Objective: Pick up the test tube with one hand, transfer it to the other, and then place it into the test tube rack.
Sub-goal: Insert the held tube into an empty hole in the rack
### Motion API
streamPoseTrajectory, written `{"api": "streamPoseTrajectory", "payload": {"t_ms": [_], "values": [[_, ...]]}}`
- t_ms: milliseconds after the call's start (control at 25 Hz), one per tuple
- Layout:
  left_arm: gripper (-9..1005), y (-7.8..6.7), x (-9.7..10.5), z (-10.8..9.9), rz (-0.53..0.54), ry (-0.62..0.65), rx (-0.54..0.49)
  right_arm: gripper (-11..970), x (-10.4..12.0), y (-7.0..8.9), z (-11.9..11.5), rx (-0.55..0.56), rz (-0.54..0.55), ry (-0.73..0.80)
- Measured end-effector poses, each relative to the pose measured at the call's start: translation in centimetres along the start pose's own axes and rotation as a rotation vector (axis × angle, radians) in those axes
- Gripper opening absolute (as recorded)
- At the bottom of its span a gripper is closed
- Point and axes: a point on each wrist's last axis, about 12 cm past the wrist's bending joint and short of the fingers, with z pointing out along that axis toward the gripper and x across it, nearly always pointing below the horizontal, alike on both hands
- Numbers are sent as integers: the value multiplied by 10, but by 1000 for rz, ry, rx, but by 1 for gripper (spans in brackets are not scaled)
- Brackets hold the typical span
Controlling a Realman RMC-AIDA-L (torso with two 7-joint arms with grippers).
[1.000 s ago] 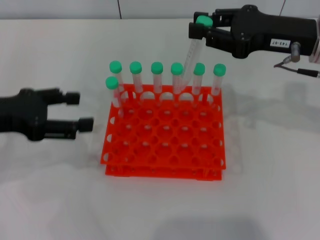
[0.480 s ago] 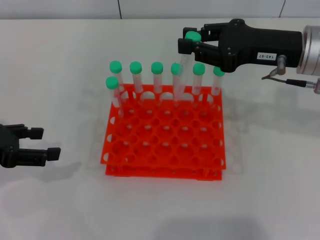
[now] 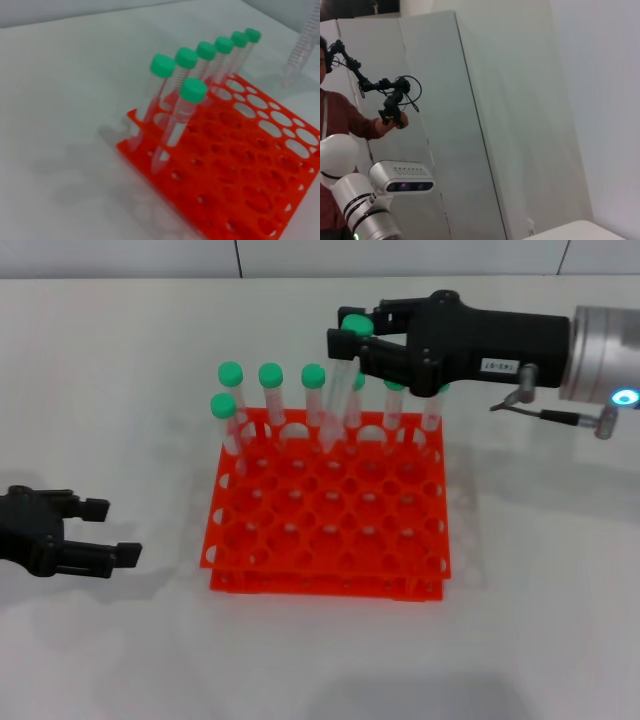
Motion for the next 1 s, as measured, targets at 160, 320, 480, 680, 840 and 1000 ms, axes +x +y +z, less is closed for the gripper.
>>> {"api": "streamPoseTrajectory", "payload": {"t_ms": [160, 320, 480, 680, 840, 1000], "values": [[875, -1, -1, 4, 28, 9, 12, 265, 6, 2, 15, 21, 4, 9], [876, -1, -1, 6, 39, 10, 21, 265, 11, 4, 26, 46, 2, 8], [876, -1, 0, 7, 49, 10, 25, 266, 15, 6, 35, 70, -9, 4], [876, -1, 0, 7, 64, 10, 26, 266, 20, 9, 46, 98, -25, -15], [876, -1, 1, 7, 75, 10, 25, 266, 24, 9, 53, 106, -18, -30], [876, -2, 2, 9, 79, 7, 28, 265, 28, 9, 60, 113, -14, -29]]}}
